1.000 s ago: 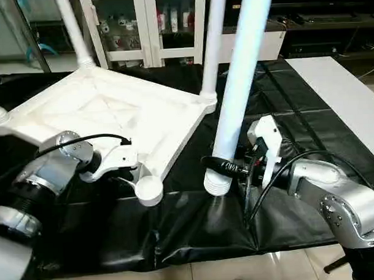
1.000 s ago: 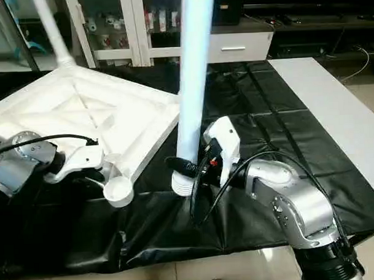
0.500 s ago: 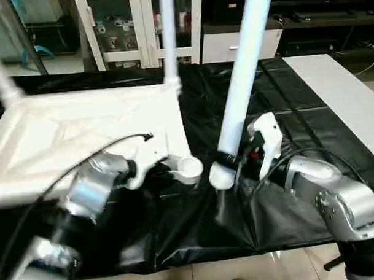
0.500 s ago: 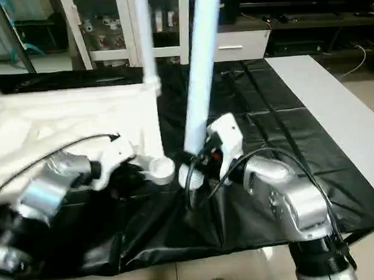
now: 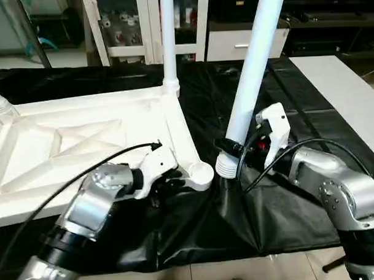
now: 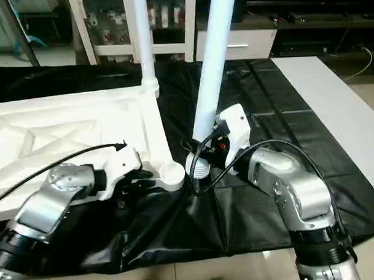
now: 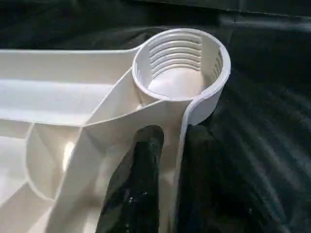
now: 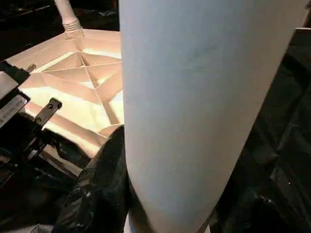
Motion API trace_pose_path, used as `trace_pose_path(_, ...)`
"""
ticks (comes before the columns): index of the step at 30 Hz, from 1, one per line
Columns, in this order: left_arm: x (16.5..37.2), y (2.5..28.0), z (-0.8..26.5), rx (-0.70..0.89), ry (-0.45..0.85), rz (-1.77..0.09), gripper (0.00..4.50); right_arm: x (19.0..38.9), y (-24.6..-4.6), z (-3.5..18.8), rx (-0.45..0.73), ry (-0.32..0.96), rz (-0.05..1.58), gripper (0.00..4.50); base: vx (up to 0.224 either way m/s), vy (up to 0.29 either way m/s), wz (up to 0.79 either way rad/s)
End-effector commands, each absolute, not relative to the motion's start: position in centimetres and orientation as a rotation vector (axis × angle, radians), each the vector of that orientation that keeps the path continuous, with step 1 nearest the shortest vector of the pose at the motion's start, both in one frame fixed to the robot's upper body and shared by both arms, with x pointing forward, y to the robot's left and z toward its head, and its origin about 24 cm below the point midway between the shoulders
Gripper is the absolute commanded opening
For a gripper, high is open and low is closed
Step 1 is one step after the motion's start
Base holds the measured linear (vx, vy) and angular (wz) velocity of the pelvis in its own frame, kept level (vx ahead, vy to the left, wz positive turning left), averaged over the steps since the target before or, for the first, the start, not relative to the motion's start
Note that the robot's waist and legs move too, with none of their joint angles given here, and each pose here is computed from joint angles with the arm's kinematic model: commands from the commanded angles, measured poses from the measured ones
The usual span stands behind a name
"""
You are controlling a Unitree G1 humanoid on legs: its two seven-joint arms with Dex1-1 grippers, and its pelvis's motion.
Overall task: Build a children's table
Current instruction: Pick table leg
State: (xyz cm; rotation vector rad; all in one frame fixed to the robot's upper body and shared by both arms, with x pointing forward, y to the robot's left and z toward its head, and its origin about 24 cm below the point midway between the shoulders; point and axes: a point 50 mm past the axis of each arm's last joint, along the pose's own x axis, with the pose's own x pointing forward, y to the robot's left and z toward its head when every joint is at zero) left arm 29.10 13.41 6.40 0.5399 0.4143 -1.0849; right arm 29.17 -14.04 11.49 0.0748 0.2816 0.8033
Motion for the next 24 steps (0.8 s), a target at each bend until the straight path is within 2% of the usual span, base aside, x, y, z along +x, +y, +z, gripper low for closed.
trace_pose_path(1, 29.4, 14.5, 6.9, 0.571, 0.405, -1.054, 1.38, 29.3, -14.0, 12.1, 0.066, 0.262, 0.826, 1.86, 0.0, 0.0, 0.0)
trace_pose_path(10, 28.7, 16.0, 6.3, 0.585, 0.519, -1.138, 1.38, 29.4, -13.6, 12.2, 0.058, 0.262, 0.865, 1.86, 0.0, 0.0, 0.0)
trace_pose_path(20, 29.1, 16.0, 4.8, 0.554, 0.531, -1.13, 1.38, 29.4, -13.3, 12.3, 0.055, 0.253, 0.882, 1.86, 0.0, 0.0, 0.0)
trace_pose_path(21, 29.0, 16.0, 4.6, 0.553, 0.531, -1.133, 1.19, 29.4, -13.3, 12.3, 0.057, 0.251, 0.884, 1.86, 0.0, 0.0, 0.0)
trace_pose_path(24, 29.2, 16.0, 4.4, 0.512, 0.516, -1.126, 1.19, 29.6, -13.0, 12.4, 0.066, 0.247, 0.893, 1.86, 0.0, 0.0, 0.0)
